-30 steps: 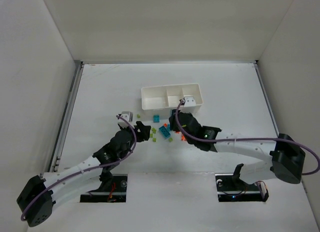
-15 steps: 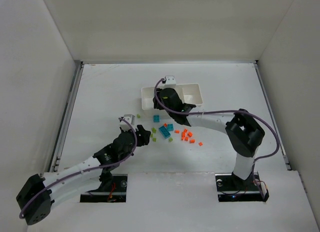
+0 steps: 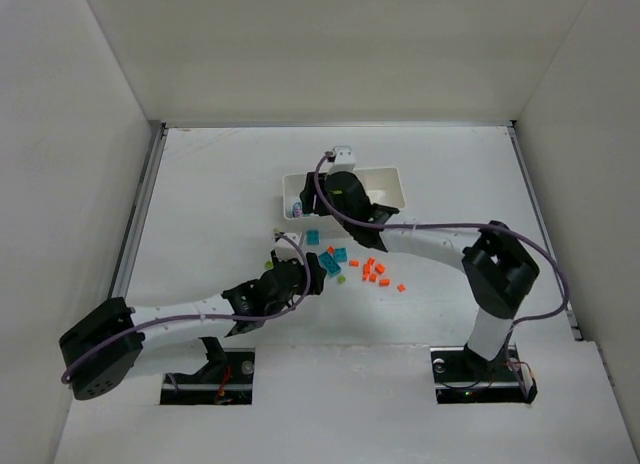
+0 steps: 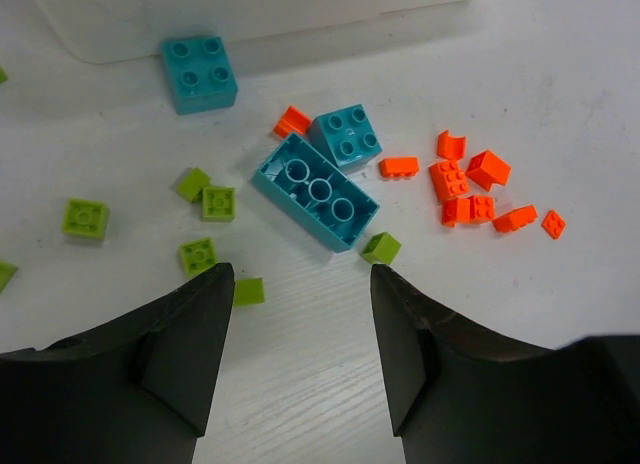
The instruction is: Sort the legos into containers by color
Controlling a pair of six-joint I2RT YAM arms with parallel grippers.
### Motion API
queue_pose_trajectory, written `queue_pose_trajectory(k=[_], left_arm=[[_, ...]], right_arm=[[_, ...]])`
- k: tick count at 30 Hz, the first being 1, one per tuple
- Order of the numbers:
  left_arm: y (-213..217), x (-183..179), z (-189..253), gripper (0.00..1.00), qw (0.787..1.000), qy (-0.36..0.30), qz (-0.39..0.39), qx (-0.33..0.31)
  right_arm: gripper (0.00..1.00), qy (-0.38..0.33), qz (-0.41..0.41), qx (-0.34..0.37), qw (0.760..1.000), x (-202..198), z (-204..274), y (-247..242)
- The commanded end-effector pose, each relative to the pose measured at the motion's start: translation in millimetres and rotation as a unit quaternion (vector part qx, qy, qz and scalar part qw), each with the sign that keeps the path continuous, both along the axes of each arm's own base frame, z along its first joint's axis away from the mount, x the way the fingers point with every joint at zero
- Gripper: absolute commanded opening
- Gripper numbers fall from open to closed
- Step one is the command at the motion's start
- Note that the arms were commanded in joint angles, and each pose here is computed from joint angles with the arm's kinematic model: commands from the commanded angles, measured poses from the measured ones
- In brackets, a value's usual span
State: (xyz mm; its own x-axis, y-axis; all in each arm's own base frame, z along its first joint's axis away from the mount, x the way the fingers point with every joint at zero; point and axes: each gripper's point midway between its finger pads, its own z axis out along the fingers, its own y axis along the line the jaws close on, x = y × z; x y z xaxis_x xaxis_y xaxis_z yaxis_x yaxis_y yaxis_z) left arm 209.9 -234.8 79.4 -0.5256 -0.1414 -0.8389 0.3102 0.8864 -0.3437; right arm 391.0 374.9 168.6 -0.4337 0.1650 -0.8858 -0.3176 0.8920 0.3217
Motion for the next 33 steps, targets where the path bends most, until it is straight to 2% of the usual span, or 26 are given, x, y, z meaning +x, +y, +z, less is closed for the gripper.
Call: queue_pose_trajectory(k=[1, 5, 8, 10, 15, 23, 33], left_arm=[[-26.9, 11.0, 31.3, 0.55, 0.999, -0.031, -0.007, -0.036], [-32.4, 13.9, 24.4, 0.53, 0.999, -0.03, -0.005, -0.012], [-24.5, 9.1, 16.0, 0.44, 1.0, -0.025, 0.003, 0.007], [-12.4, 6.5, 8.5, 0.39, 0.999, -0.026, 0.019, 0.021], [3.1, -6.5, -12.3, 0.33, 0.998, -0.002, 0.034, 0.056], [7.2, -9.4, -31.6, 0.34, 0.995, 0.015, 0.045, 0.088], [5.7, -2.8, -39.4, 0.36, 0.992, 0.017, 0.056, 0.109]], right_arm=[[0.66, -0.044, -0.005, 0.051, 0.998, -12.1, 51.1, -16.0], [0.49, -0.044, -0.01, 0.049, 0.998, -34.7, 43.0, -42.3], [0.34, -0.038, -0.025, 0.038, 0.998, -48.6, 29.6, -65.6], [0.29, -0.031, -0.034, 0.032, 0.998, -59.3, 17.6, -81.3], [0.3, -0.014, -0.051, 0.031, 0.998, -79.5, -4.6, -106.6], [0.44, -0.005, -0.053, 0.04, 0.998, -98.3, -17.6, -124.9], [0.46, -0.003, -0.053, 0.048, 0.997, -104.1, -19.0, -129.6]])
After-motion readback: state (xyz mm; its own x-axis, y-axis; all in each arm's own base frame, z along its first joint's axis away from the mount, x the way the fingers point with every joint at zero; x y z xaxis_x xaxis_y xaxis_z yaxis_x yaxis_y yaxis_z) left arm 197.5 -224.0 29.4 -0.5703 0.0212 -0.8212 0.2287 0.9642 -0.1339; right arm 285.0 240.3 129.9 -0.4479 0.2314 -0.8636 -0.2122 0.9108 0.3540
